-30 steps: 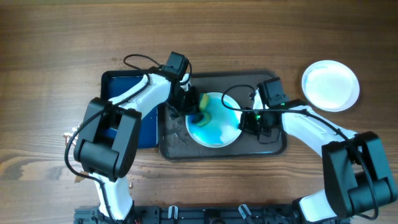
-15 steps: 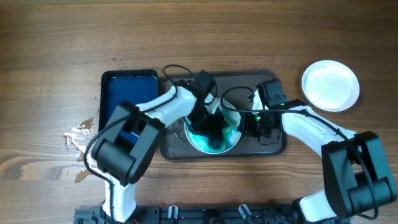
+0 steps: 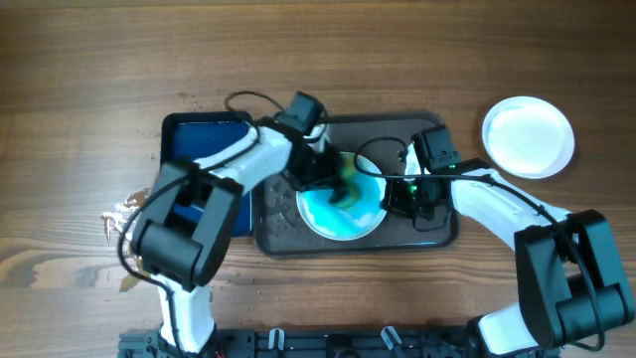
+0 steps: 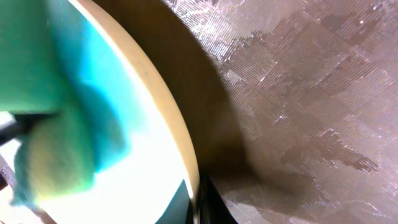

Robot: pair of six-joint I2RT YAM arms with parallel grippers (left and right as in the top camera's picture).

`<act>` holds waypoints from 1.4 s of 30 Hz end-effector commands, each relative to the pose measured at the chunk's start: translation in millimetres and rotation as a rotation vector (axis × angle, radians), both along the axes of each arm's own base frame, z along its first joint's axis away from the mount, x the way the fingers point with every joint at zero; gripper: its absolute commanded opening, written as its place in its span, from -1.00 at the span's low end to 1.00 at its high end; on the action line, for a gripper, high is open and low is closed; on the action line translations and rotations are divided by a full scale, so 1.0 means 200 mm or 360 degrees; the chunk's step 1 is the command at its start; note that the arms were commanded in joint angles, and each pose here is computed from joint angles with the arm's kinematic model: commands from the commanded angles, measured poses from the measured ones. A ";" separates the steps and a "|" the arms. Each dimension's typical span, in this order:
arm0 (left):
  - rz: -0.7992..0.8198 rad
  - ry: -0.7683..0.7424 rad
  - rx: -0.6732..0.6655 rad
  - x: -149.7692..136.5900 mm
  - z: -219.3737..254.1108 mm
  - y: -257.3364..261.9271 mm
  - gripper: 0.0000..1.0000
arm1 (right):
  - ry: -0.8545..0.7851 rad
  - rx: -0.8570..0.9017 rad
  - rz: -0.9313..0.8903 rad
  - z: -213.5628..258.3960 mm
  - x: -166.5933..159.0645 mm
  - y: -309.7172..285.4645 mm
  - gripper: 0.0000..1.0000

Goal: Clean dirty plates on tray and stack at the side
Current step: 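Scrub the last plate with the sponge while the right gripper holds the rim, then carry the sponge with the left gripper back into the blue tray and release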

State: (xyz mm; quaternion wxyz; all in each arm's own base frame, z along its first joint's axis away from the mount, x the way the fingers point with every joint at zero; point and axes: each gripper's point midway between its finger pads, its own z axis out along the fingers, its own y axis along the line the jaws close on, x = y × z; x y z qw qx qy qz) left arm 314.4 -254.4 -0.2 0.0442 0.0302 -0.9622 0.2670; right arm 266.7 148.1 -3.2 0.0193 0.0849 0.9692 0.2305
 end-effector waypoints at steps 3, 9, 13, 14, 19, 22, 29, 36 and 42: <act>0.0201 0.0058 0.0968 -0.04 -0.26 0.69 -0.92 | 0.0097 -0.0139 -0.0026 -0.11 -0.08 -0.08 -0.91; -0.0402 0.0168 0.0347 -0.27 -0.19 0.26 -0.92 | 0.0097 -0.0139 -0.0026 -0.11 -0.08 -0.08 -0.91; -0.0680 0.0153 -0.0232 -0.44 -0.05 -0.15 -0.92 | 0.0099 -0.0139 -0.0027 -0.11 -0.08 -0.08 -0.91; -0.0693 0.0130 -0.0287 -0.45 -0.03 -0.21 -0.92 | 0.0100 -0.0139 -0.0027 -0.11 -0.08 -0.08 -0.92; -0.0553 0.0048 -0.0346 -0.34 -0.02 -0.30 -0.92 | 0.0112 -0.0142 -0.0026 -0.11 -0.09 -0.08 -0.92; -0.0288 -0.0032 -0.0409 -0.11 0.02 -0.28 -0.92 | 0.0120 -0.0143 -0.0032 -0.11 -0.10 -0.08 -0.91; 0.0220 -0.0006 -0.0193 0.19 -0.06 0.12 -0.92 | 0.0126 -0.0134 -0.0028 -0.11 -0.10 -0.08 -0.91; 0.0140 0.0065 0.0110 0.04 -0.06 0.28 -0.92 | 0.0089 -0.0121 -0.0036 -0.11 -0.07 -0.07 -0.92; 0.0105 -0.0158 0.0017 0.06 0.25 0.22 -0.92 | 0.0044 -0.0118 -0.0019 -0.09 -0.03 -0.06 -0.91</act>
